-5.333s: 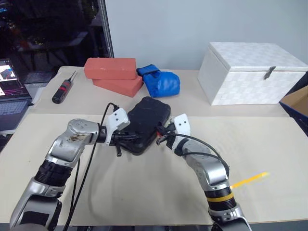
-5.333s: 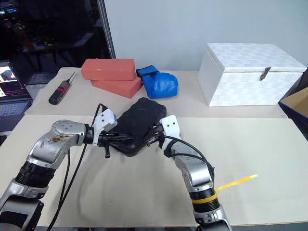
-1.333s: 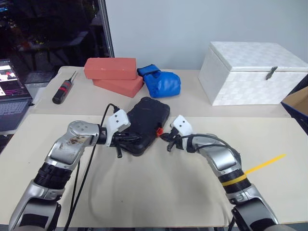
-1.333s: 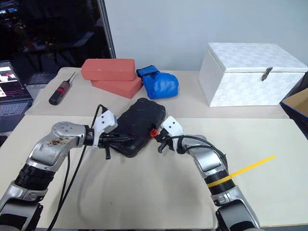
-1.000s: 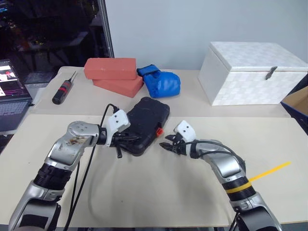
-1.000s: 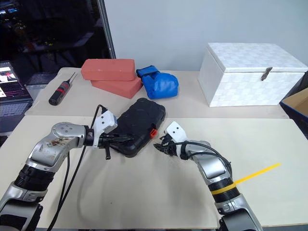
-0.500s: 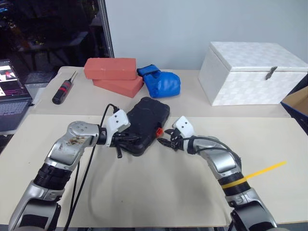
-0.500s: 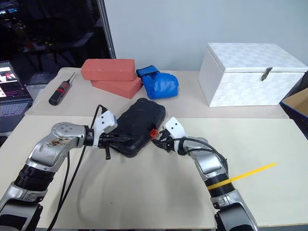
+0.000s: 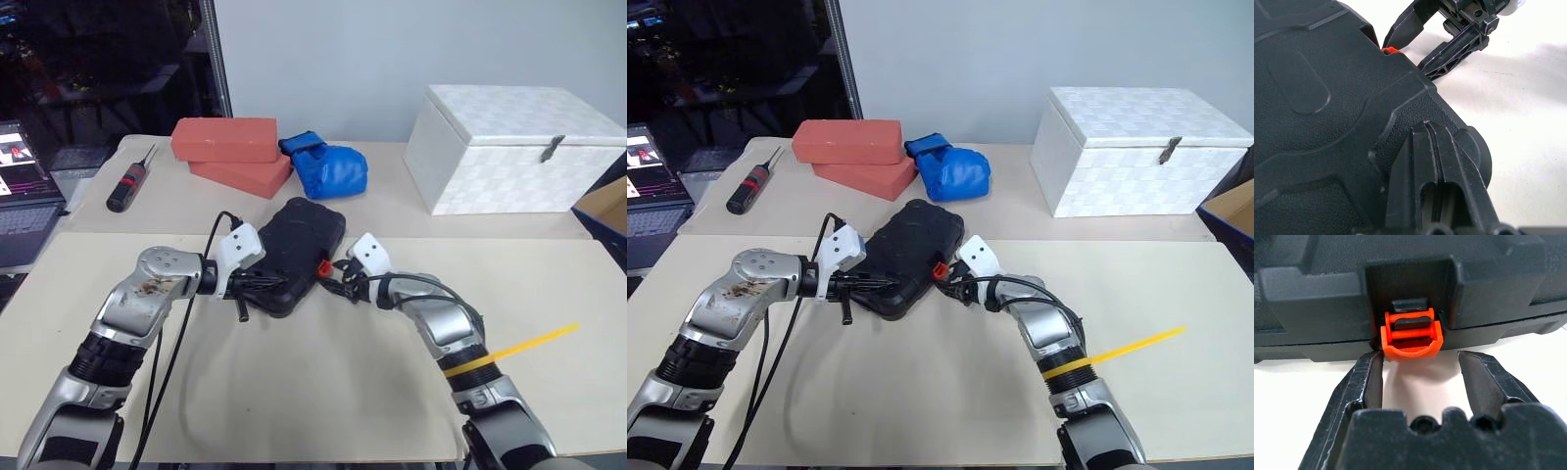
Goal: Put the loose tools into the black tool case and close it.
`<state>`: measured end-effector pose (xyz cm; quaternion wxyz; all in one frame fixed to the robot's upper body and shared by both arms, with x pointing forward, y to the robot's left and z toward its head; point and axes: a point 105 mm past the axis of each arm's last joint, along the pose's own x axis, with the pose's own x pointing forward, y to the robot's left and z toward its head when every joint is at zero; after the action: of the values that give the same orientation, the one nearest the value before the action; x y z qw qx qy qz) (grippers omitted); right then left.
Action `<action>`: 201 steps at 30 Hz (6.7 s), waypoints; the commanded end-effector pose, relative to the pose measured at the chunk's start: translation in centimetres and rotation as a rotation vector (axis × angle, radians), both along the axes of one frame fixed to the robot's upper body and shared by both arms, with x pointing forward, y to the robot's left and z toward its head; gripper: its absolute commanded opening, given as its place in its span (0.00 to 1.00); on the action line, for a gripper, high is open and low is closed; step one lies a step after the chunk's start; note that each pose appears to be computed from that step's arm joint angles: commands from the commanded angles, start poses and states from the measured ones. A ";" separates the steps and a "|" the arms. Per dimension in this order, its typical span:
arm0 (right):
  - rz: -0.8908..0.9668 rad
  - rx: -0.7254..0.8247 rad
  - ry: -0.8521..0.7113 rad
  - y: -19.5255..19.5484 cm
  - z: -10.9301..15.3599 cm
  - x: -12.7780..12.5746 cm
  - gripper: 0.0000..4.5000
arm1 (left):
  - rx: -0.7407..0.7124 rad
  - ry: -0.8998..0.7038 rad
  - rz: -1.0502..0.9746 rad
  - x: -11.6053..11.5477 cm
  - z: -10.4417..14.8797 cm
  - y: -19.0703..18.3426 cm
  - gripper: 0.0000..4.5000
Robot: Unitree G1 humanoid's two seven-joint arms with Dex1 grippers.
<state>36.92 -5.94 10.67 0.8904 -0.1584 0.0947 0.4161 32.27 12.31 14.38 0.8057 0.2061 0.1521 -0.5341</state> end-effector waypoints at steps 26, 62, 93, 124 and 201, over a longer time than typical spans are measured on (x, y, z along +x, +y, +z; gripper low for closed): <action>0.093 -0.016 -0.168 0.9 3.4 -1.1 0.27 | 0.076 0.124 0.025 -0.5 -3.8 0.4 0.00; 0.083 0.121 -0.185 1.3 5.4 -2.1 0.26 | 0.080 0.140 0.016 -0.7 -4.3 0.1 0.00; -0.039 0.106 -0.032 -1.0 3.5 -3.2 0.05 | 0.075 0.136 0.033 -0.4 -4.5 0.3 0.00; -0.055 0.113 -0.049 2.3 3.4 -0.9 0.01 | 0.089 0.131 0.032 0.0 -5.3 -0.1 0.00; 0.094 0.147 -0.139 -6.7 8.3 -11.7 0.65 | -0.472 0.002 0.108 -5.1 2.8 2.4 0.65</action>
<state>26.53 -11.85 17.33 0.8894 -0.1060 0.0176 0.4444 28.01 13.94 15.79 0.8568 -0.0034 0.0543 -0.5127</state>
